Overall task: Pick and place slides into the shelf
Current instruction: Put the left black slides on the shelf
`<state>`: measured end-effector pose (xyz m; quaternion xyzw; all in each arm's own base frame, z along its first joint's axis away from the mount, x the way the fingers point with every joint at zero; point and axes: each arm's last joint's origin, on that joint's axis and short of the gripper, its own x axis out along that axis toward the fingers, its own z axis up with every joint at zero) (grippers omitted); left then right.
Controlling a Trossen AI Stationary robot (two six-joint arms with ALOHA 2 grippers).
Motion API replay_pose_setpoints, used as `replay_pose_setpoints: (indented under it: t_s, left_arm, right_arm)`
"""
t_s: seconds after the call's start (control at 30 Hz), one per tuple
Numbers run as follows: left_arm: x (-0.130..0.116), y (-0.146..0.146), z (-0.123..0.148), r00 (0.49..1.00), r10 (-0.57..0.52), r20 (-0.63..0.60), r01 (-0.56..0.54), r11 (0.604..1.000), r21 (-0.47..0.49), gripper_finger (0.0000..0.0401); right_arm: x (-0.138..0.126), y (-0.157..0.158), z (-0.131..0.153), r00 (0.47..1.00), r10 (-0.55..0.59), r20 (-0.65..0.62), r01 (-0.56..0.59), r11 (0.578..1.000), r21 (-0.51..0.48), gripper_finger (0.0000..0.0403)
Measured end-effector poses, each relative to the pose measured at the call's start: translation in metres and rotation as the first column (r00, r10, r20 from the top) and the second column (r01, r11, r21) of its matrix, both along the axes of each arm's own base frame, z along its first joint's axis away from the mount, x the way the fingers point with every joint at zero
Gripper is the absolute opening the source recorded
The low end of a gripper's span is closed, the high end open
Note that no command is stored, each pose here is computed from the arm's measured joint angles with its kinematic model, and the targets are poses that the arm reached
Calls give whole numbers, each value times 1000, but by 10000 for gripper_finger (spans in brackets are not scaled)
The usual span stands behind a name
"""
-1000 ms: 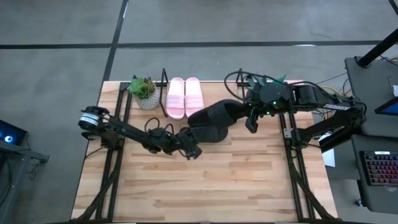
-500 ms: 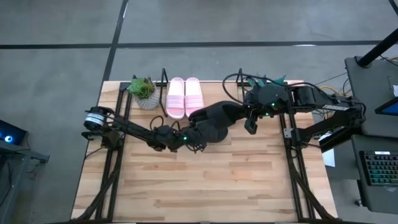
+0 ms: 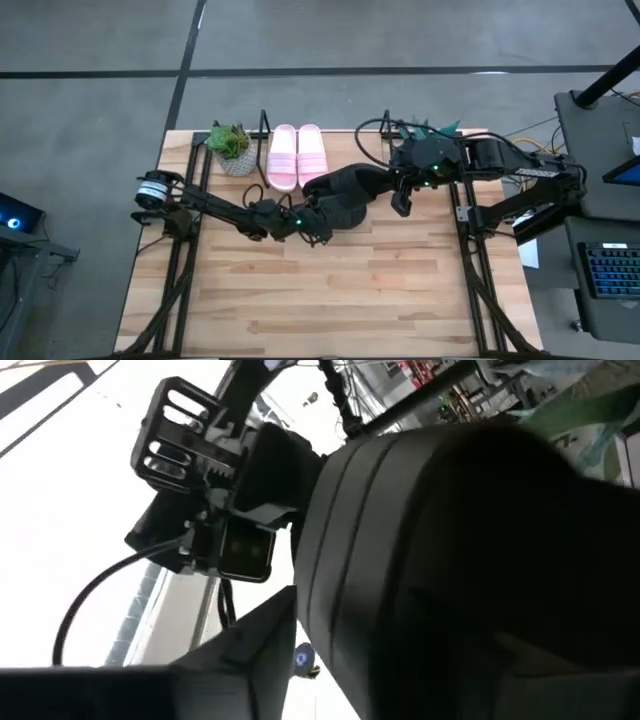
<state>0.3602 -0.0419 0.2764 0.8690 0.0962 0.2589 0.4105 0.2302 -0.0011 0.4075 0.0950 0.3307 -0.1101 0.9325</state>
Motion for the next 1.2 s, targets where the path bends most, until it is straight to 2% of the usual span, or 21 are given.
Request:
replay_pose_setpoints:
  t_s: [0.1, 0.23, 0.33, 0.47, 0.63, 0.87, 0.93, 1.0, 1.1, 1.2]
  left_arm:
    - [2, 3, 2, 1000, -6, 23, 6, 999, -33, 131]
    - [6, 4, 6, 996, -35, 81, 46, 989, -142, 68]
    - [7, 4, 9, 990, -55, 132, 83, 974, -211, 16]
    - [7, 4, 13, 983, -58, 172, 102, 959, -263, 6]
    - [6, 5, 14, 981, -29, 194, 88, 949, -302, 2]
    - [4, 11, 16, 967, 76, 243, 33, 909, -416, 1]
    - [4, 16, 23, 946, 101, 308, 62, 876, -479, 1]
    - [5, 25, 31, 911, 150, 385, 101, 823, -560, 1]
    - [9, 42, 39, 862, 224, 454, 155, 737, -658, 1]
    - [15, 57, 42, 824, 286, 489, 225, 627, -746, 0]
  right_arm:
    - [7, 0, -5, 1000, 6, -22, -6, 1000, -6, 35]
    - [13, 0, -8, 999, 23, -35, -24, 1000, -14, 35]
    - [14, 0, -7, 1000, 17, -22, -18, 1000, -21, 59]
    - [11, 0, -3, 1000, 15, 5, -15, 1000, -27, 96]
    - [2, 0, 7, 999, 35, 18, -33, 997, -66, 118]
    - [-26, -6, 38, 985, -105, 137, 130, 973, -190, 126]
    - [-34, -8, 44, 974, -153, 170, 187, 960, -207, 123]
    - [-42, -9, 47, 967, -170, 192, 209, 955, -210, 119]
    - [-46, -9, 49, 964, -170, 203, 211, 955, -207, 114]
    - [-45, -9, 48, 966, -168, 195, 208, 955, -211, 111]
